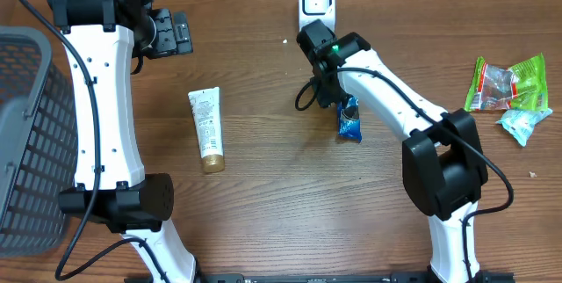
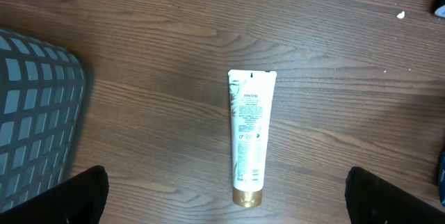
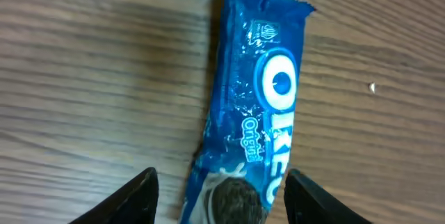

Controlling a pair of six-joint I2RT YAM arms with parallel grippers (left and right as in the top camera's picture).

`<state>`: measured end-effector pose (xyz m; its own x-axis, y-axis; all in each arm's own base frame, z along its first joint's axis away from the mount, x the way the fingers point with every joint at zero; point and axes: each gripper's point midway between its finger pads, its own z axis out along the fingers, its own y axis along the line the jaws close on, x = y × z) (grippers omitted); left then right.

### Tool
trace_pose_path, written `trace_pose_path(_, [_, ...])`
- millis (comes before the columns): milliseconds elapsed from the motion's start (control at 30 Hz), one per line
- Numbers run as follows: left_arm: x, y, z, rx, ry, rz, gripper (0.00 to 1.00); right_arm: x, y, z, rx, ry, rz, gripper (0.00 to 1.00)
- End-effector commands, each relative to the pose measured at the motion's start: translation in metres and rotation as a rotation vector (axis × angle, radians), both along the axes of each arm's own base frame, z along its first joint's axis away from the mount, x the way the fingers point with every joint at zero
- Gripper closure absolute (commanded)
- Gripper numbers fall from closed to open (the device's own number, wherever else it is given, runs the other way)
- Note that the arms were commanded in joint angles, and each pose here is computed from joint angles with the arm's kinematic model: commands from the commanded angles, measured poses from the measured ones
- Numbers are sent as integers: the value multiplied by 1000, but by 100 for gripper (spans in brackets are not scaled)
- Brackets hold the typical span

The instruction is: Scan the item barcode

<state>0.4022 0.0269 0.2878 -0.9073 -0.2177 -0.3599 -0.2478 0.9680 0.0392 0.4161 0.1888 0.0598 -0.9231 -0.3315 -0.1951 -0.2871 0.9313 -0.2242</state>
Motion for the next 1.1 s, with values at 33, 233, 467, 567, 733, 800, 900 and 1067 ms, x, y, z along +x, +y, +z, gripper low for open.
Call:
trace_pose_path(33, [1,0,8,-3,-27,-12,0,-4,-10,-22,-49,11,33,40])
trace_pose_path(233, [1,0,8,-3,-27,-10,0,1,-11,-36,-44,-21,47,40])
trace_pose_path(467, [1,-3,8,-3,-27,-18,0,15,-41,-46,-34,-41,-28,41])
trace_pose_path(567, [1,0,8,-3,-27,-10,0,14,-51,-52,-28,-27,-50,59])
trace_pose_path(733, [1,-2,8,-3,-27,-17,0,11,-53,-58,-34,-16,-57,87])
trace_pose_path(800, [1,-3,8,-3,-27,-17,0,7,-55,-57,-44,-1,-57,96])
trace_pose_path(900, [1,-3,8,-3,-27,-17,0,4,-52,-46,-17,19,-101,96])
trace_pose_path(1067, [1,-3,8,-3,-27,-17,0,-4,13,11,398,163,-51,96])
